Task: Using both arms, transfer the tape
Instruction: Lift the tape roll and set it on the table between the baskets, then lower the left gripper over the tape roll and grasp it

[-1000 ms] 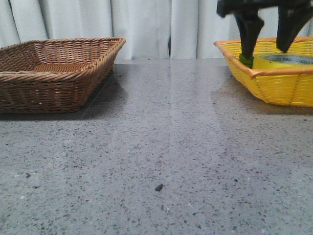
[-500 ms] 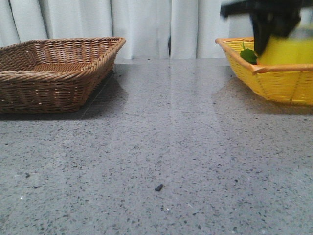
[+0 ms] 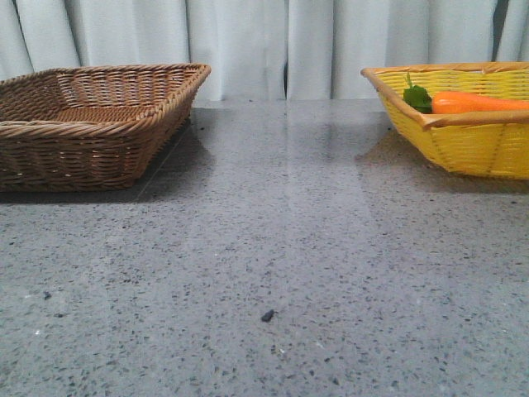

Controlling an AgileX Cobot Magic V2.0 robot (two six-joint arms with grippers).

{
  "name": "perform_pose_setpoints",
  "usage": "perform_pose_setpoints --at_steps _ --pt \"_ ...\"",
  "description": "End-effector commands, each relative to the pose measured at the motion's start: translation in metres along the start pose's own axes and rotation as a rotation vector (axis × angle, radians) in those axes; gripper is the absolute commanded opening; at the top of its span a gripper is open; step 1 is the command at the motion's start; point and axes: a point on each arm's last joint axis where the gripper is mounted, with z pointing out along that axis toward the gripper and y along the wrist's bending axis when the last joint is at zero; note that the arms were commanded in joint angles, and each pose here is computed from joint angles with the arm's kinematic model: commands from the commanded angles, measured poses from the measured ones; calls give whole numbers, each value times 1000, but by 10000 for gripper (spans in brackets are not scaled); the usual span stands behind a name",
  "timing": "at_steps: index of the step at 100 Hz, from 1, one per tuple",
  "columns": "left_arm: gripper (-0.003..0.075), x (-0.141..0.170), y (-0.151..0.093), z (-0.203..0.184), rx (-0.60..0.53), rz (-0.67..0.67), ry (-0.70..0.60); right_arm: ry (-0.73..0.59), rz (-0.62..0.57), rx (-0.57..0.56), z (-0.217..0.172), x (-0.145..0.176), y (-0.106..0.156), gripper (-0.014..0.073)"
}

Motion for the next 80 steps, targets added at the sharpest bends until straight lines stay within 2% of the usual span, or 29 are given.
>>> perform_pose_setpoints --at_steps 1,13,20,30,37,44,50,60,67,72,80 --pt "427 -17 -3 -2 18 -14 -98 22 -65 48 24 4 3 -66" --pt "427 -17 -4 -2 28 -12 -94 175 -71 72 71 22 1 -62" --pt "427 -14 -5 -2 38 -13 -61 235 -72 81 85 30 0 -22" --pt "427 -8 -6 -2 45 -10 1 272 -71 86 87 33 -1 132" --pt "427 -6 -7 -2 58 -6 22 261 -58 65 77 30 2 302" --pt "427 -11 -9 -4 82 1 12 224 -47 41 59 24 4 437" --pt "426 -19 -13 -6 108 39 0 184 -45 32 33 18 5 482" --pt "398 -40 -22 -7 157 90 -21 93 -48 17 -24 10 6 410" --pt "357 -55 -29 -1 189 104 -15 9 -62 -3 -72 8 6 280" --pt "334 -65 -35 6 213 111 1 -55 -66 -19 -108 10 6 152" --pt "325 -79 -47 25 256 128 51 -155 -74 -40 -163 19 5 -27"
